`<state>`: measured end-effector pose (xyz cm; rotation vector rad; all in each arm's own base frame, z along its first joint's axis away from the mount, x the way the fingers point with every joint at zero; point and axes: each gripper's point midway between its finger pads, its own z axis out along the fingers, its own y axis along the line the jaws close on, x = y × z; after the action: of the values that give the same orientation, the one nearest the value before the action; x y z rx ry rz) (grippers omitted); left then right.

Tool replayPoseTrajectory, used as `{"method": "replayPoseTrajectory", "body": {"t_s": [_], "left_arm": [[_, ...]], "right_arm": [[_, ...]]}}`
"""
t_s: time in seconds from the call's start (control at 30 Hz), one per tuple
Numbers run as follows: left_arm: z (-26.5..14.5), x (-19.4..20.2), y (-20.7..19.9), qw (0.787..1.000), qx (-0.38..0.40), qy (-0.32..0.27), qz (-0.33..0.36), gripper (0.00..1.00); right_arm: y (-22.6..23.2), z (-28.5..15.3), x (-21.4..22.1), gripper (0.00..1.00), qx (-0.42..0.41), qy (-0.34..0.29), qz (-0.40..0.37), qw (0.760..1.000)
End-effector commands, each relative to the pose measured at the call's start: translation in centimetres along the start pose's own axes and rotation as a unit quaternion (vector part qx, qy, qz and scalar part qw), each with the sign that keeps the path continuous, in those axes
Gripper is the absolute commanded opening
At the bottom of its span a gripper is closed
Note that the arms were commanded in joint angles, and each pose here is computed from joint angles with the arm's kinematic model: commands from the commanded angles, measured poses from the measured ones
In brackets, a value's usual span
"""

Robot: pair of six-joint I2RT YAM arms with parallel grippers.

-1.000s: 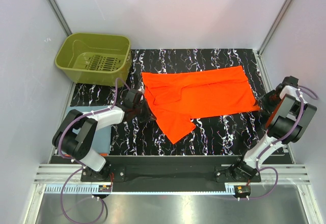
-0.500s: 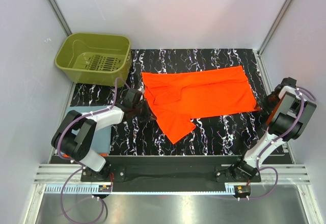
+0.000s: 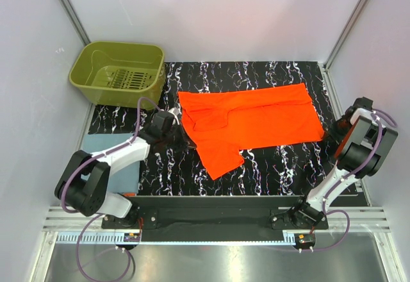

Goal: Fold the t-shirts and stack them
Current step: Fold the tshirt

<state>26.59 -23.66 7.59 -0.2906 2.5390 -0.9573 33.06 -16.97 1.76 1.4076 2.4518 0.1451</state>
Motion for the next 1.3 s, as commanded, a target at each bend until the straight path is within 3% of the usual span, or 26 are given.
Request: {"method": "replayPoseTrajectory", "body": {"t_s": [0.0,0.77,1.27], "left_arm": [[-0.5,-1.2,-1.7,1.000,0.015,-0.010,0.002,0.00],[0.5,-10.5,-1.5,0.996,0.020,-0.047,-0.075,0.00],[2.8,-14.1,-0.4,0.992,0.016,-0.048,-0.112,0.00]], "right_arm": [[1.4,-2.5,-1.7,0.00,-0.028,-0.036,0.000,0.999],[11.4,-2.2,-7.1,0.00,-0.096,-0.014,-0.067,0.993],[13.6,0.3,-8.6,0.02,-0.091,0.001,-0.088,0.992]]}}
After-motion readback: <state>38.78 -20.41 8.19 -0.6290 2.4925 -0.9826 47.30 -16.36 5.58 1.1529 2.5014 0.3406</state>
